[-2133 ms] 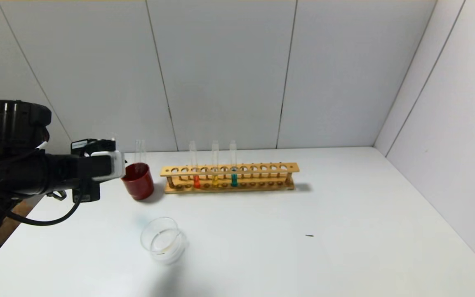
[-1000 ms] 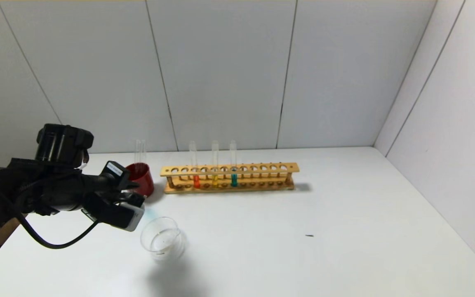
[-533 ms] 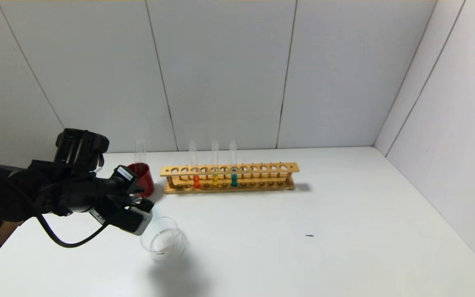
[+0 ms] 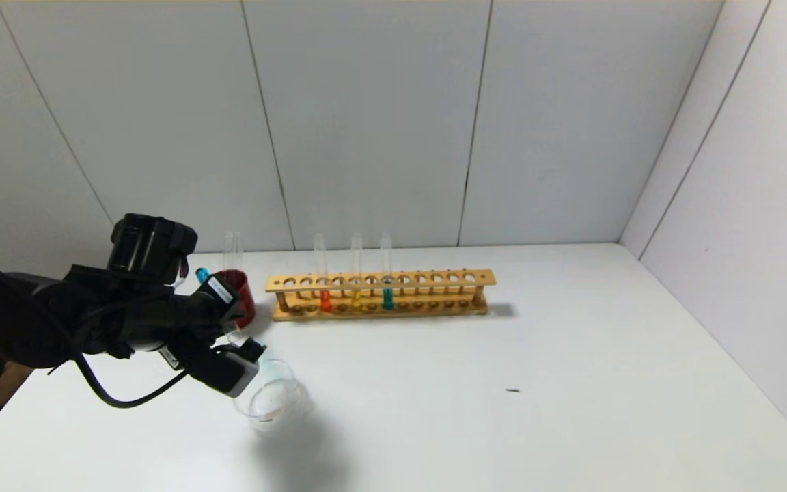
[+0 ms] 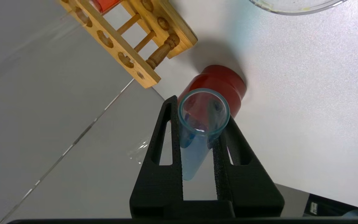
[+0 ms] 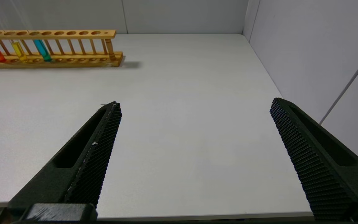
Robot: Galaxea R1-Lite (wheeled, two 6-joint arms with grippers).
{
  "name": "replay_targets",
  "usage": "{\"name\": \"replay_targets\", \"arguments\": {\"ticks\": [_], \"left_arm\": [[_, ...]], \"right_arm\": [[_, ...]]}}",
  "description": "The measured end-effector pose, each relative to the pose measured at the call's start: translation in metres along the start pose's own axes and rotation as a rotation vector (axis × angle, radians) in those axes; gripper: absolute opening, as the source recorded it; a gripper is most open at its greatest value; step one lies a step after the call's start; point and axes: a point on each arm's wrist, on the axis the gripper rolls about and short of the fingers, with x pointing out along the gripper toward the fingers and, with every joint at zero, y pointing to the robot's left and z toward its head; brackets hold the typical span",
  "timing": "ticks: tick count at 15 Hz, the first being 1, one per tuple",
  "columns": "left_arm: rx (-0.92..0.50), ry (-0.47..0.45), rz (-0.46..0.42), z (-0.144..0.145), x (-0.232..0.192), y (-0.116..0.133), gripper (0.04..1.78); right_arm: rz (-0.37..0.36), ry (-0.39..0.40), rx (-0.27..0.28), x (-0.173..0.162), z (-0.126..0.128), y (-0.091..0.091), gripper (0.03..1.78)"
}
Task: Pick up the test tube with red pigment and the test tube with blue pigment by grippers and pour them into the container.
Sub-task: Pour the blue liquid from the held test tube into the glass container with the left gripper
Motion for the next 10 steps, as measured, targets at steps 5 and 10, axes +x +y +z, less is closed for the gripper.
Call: {"name": "replay_targets", "arguments": {"ticks": [5,10], "left_arm": [[0.052,-0.003,-0.012,0.0004,0.0040,-0.0012,0.33],[0.113,0.014,-0.019,-0.0013,0.0085,0.0008,0.33]], "right_arm": [[0.000,0.000,0.000,0.0000,0.0000,0.0000,1.75],[0.000,0.000,0.000,0.0000,0.0000,0.0000,1.75]]}}
